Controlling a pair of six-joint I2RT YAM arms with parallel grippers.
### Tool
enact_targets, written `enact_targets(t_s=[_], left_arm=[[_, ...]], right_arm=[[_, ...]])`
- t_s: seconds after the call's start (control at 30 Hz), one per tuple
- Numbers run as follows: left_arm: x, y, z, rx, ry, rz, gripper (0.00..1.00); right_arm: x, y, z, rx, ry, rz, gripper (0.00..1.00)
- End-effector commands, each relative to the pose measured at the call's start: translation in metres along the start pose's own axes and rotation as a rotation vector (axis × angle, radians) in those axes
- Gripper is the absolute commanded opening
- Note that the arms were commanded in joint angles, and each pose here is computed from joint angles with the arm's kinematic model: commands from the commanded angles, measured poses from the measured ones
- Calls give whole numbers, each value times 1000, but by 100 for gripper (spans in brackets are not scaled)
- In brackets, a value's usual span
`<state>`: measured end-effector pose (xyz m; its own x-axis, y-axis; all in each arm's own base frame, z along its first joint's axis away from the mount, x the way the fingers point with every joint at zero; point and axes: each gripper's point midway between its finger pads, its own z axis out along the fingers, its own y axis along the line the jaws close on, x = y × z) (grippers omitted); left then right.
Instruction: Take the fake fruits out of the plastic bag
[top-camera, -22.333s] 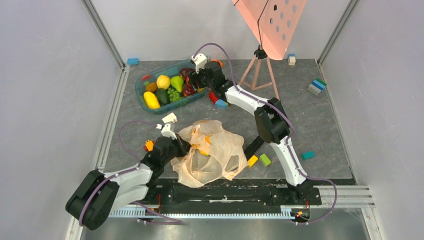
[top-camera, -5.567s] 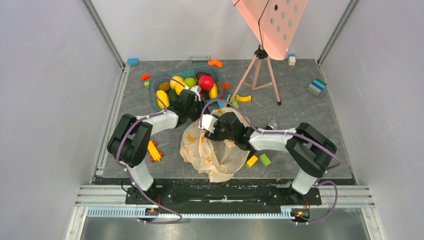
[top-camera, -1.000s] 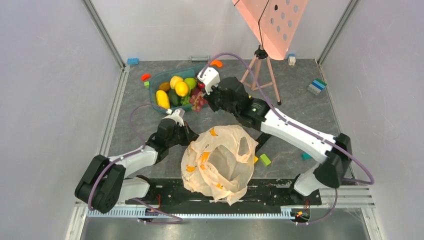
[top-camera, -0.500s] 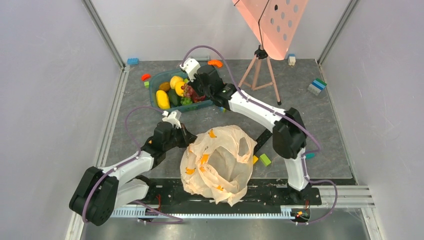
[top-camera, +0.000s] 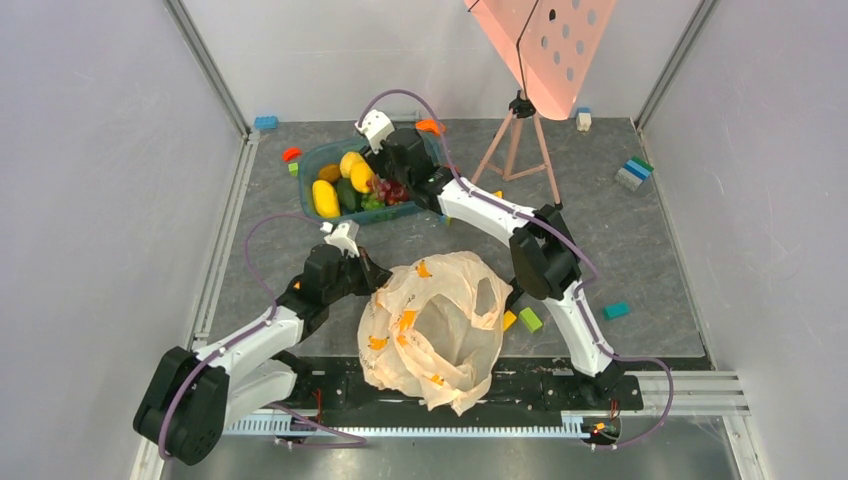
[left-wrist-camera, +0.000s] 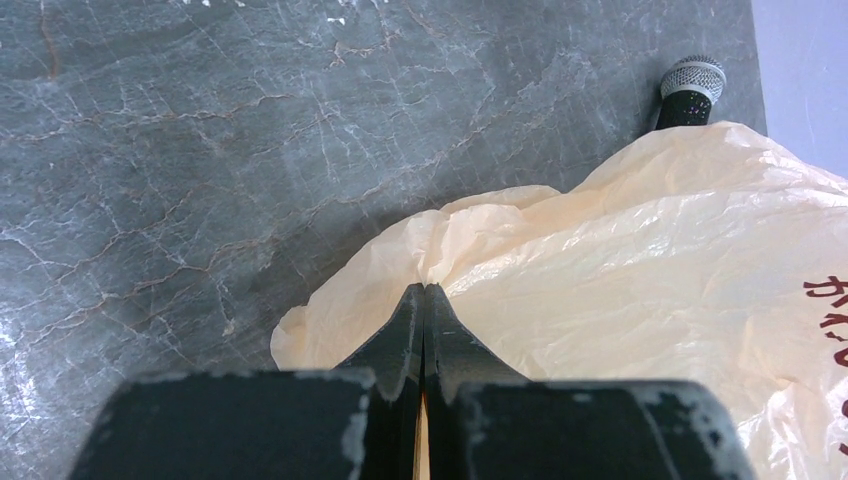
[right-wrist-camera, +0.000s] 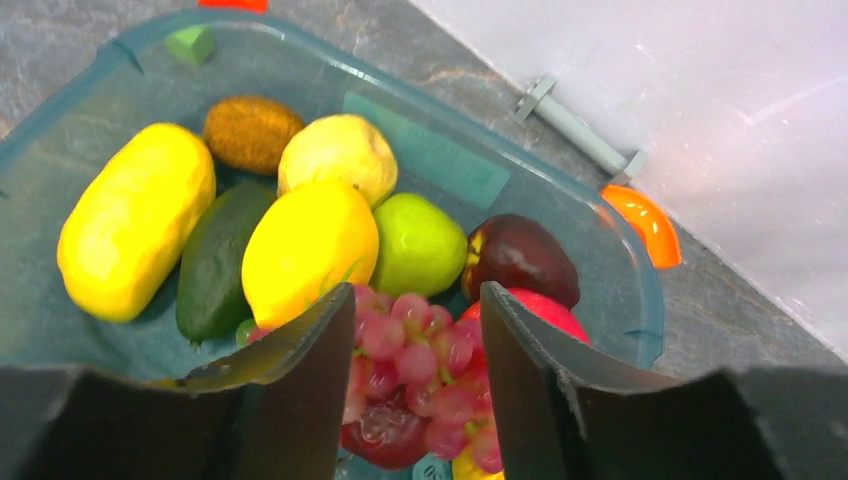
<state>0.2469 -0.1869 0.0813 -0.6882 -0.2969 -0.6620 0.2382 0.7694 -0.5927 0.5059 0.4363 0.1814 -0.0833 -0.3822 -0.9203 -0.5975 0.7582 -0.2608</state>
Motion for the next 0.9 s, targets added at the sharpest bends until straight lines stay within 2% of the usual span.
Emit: enact_targets(t_s=[0.0, 0.1, 0.23, 0.37, 0.57, 0.73, 0.87], left_arm=[[-3, 2, -1, -10, -22, -12, 2], [-4, 2, -1, -13, -28, -12, 2], [-10, -1, -3, -8, -49, -9, 2], [-28, -11, -6, 7, -92, 6, 2], [-89, -59, -21, 96, -214, 53, 2], [-148, -113, -42, 186, -281, 121, 2], [-194, -169, -77, 290, -320, 187, 2]], right_arm=[[-63, -20, -3, 66, -175, 10, 59], [-65, -25, -15, 74, -182, -10, 70], [-72, -34, -48, 90, -199, -12, 76], [-82, -45, -101, 90, -211, 9, 80], [-55, -49, -195, 56, -181, 84, 86], [-46, -65, -276, 112, -243, 140, 91], [-35, -85, -333, 185, -311, 207, 93]])
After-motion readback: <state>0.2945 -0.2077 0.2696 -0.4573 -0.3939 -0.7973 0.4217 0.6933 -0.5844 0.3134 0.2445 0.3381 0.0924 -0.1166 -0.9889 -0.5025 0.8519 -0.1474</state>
